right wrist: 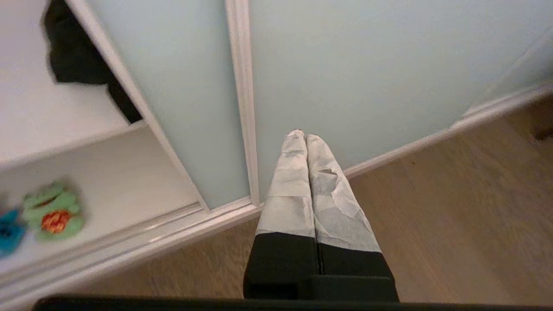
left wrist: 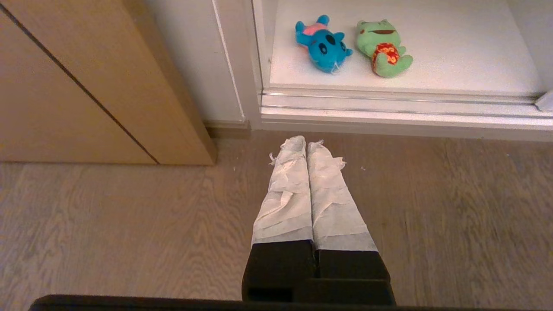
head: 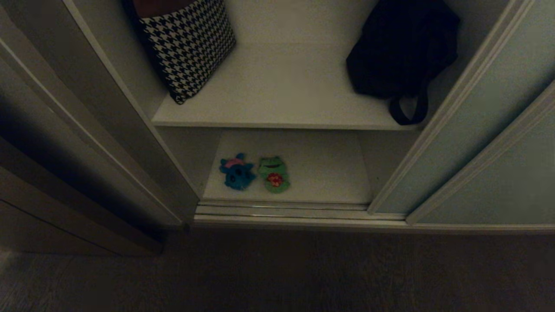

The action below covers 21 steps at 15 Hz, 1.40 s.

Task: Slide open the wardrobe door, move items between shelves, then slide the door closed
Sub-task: Close the door

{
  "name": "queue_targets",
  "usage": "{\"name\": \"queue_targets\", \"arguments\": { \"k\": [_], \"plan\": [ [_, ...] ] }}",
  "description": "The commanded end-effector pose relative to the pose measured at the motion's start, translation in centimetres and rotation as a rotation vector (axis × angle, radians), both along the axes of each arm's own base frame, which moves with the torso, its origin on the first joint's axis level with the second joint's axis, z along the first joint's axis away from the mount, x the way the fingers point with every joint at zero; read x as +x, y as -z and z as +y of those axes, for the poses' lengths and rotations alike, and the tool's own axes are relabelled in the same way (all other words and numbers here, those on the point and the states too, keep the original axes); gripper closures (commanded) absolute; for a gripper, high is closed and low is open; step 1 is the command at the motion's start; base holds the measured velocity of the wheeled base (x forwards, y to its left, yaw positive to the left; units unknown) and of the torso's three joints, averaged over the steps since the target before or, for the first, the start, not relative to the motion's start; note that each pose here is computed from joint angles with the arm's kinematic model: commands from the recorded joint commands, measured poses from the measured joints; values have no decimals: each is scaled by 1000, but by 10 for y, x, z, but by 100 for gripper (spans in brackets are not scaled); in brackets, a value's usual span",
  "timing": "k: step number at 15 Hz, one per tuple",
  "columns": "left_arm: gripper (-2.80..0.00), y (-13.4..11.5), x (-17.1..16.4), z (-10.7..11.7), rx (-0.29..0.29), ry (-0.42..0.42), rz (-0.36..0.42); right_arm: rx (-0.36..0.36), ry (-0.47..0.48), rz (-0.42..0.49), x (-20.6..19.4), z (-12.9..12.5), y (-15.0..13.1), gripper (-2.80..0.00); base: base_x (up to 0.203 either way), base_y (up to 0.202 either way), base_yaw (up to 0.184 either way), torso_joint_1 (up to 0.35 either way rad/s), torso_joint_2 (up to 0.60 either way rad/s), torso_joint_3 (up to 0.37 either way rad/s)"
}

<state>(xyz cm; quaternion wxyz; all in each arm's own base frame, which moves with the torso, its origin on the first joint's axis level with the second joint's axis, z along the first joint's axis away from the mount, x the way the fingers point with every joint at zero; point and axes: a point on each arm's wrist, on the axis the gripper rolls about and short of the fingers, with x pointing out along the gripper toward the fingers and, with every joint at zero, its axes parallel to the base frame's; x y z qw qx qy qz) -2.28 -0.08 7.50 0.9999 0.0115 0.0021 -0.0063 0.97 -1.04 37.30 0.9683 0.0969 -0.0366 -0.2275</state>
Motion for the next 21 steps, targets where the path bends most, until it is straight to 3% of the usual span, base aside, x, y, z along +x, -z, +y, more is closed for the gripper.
{"name": "queue_targets", "arguments": {
  "k": [1,6,9,11,15,21],
  "plan": [
    [0,0,0,0,0,0,2,7,21,34,21,0,-6,0,0,0,0,0,0,0],
    [0,0,0,0,0,0,2,16,-56,56,56,-19,-12,0,0,0,0,0,0,0],
    [0,0,0,0,0,0,2,15,-220,57,73,-39,-10,0,0,0,0,0,0,0],
    [0,0,0,0,0,0,2,43,-266,80,86,-51,-2,0,0,0,0,0,0,0],
    [0,0,0,0,0,0,2,31,-377,56,109,-66,8,0,0,0,0,0,0,0],
    [0,0,0,0,0,0,2,52,-390,79,137,-88,18,0,0,0,0,0,0,0]
  ]
}}
